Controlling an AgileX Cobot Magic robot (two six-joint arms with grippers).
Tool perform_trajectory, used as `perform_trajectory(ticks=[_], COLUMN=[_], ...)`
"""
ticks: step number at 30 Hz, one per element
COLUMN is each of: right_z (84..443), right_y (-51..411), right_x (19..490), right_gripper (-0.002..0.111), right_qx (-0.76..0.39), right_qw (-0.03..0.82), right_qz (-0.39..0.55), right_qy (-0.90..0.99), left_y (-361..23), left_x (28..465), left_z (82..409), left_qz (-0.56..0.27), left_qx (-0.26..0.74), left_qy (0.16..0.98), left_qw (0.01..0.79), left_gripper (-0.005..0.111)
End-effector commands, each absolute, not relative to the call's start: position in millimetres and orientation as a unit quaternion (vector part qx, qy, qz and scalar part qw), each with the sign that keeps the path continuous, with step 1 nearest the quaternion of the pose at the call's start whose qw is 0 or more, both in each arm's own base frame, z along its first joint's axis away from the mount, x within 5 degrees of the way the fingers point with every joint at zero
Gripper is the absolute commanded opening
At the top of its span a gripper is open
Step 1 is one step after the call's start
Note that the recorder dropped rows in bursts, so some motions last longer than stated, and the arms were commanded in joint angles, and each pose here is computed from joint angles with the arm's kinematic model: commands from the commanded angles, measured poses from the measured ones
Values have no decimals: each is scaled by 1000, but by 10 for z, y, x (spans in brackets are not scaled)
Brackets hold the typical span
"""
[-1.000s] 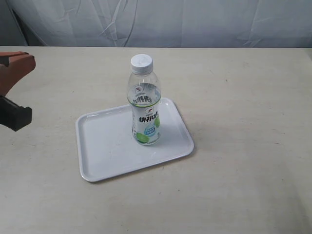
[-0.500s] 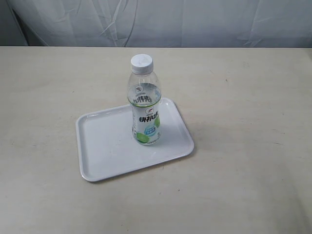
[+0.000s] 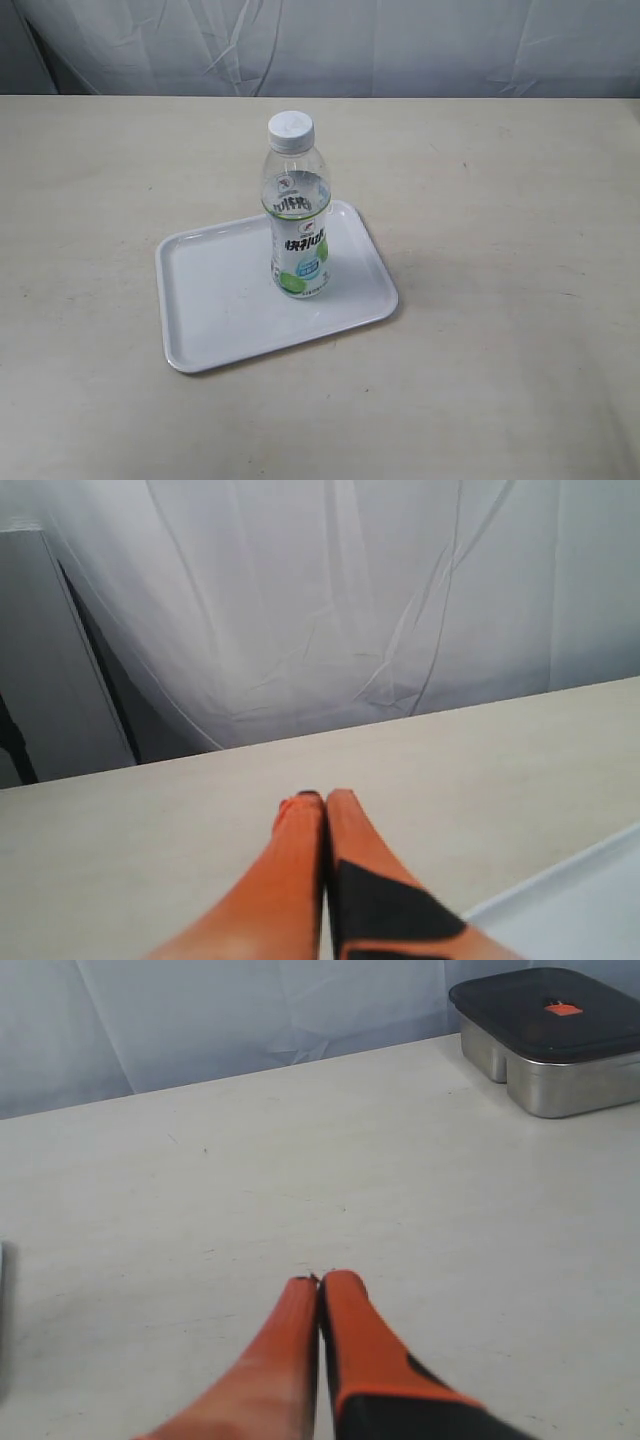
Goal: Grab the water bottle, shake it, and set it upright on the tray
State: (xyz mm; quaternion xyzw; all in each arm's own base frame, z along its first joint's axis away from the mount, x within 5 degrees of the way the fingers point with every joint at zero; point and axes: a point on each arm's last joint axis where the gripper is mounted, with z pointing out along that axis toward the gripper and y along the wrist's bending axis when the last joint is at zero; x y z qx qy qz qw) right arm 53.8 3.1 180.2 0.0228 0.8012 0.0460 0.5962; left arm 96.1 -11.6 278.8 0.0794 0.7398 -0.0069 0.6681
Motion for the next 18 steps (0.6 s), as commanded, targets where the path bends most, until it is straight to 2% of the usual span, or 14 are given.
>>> perform_trajectory(ticks=[1, 18], right_z=[1807, 1807], right_y=[28, 28], right_x=[539, 539], right_gripper=[4, 4], right_qx=[23, 23], right_qw=[601, 601], right_qz=[43, 43], right_qy=[798, 798], left_y=[-103, 30], left_x=[876, 641], left_z=[2632, 2317], left_qz=[-18, 10], left_qx=[67, -14], left_qy=[722, 735], left_qw=[689, 678], left_gripper=[0, 0])
